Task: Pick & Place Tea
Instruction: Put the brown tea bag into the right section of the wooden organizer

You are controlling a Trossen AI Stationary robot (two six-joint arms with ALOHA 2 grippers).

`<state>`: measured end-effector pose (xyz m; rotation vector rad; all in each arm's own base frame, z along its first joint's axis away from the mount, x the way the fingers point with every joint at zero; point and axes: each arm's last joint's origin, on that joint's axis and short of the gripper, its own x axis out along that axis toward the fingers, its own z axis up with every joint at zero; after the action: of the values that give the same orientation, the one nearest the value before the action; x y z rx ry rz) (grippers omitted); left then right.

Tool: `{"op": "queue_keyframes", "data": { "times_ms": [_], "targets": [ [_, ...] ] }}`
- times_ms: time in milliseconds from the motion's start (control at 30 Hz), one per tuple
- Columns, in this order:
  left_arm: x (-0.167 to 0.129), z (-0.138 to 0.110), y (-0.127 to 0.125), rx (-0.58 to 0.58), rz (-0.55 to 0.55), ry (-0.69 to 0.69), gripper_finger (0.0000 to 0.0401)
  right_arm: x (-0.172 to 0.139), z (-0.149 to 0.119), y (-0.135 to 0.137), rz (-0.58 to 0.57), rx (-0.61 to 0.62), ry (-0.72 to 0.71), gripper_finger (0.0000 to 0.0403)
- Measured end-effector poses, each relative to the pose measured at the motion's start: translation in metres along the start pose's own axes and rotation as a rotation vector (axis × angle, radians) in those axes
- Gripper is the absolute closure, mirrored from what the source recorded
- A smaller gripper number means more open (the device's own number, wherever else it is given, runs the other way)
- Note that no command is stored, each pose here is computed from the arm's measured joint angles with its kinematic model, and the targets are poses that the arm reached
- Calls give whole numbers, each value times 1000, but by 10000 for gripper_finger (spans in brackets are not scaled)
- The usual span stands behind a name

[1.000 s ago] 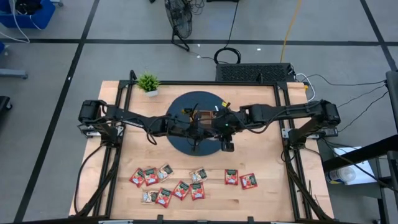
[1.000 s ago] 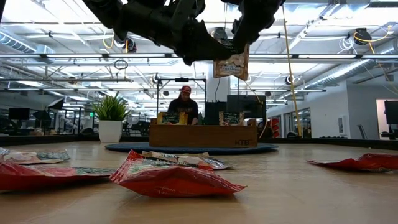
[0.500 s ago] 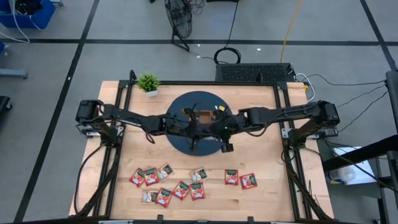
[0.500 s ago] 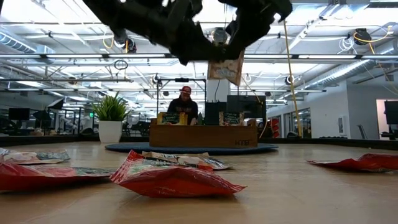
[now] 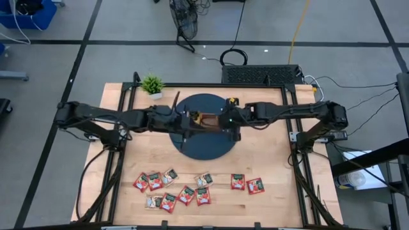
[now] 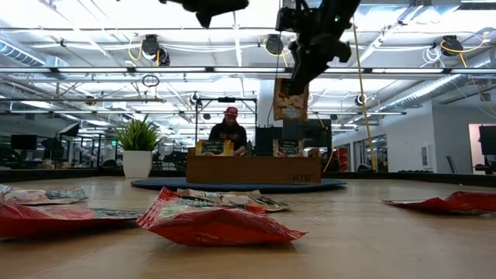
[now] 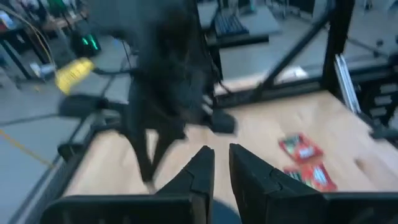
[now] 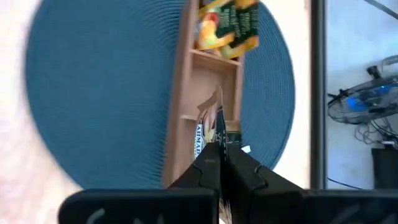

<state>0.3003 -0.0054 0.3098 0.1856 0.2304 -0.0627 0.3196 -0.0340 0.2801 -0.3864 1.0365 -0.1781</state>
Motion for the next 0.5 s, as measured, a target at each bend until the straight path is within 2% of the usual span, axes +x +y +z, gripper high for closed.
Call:
{"op": "queue_keyframes", "data": {
  "times_ms": [200, 333, 500],
  "targets": [
    [-9, 5, 0, 41, -14, -13, 358, 23, -14, -12, -36, 4, -19, 403],
    [-9, 4, 1, 52, -13, -5, 361, 37, -27, -12, 16, 15, -30, 403],
    [-9, 3, 5, 50, 1, -2, 355, 48, -38, -9, 7, 10, -29, 403]
  ]
}}
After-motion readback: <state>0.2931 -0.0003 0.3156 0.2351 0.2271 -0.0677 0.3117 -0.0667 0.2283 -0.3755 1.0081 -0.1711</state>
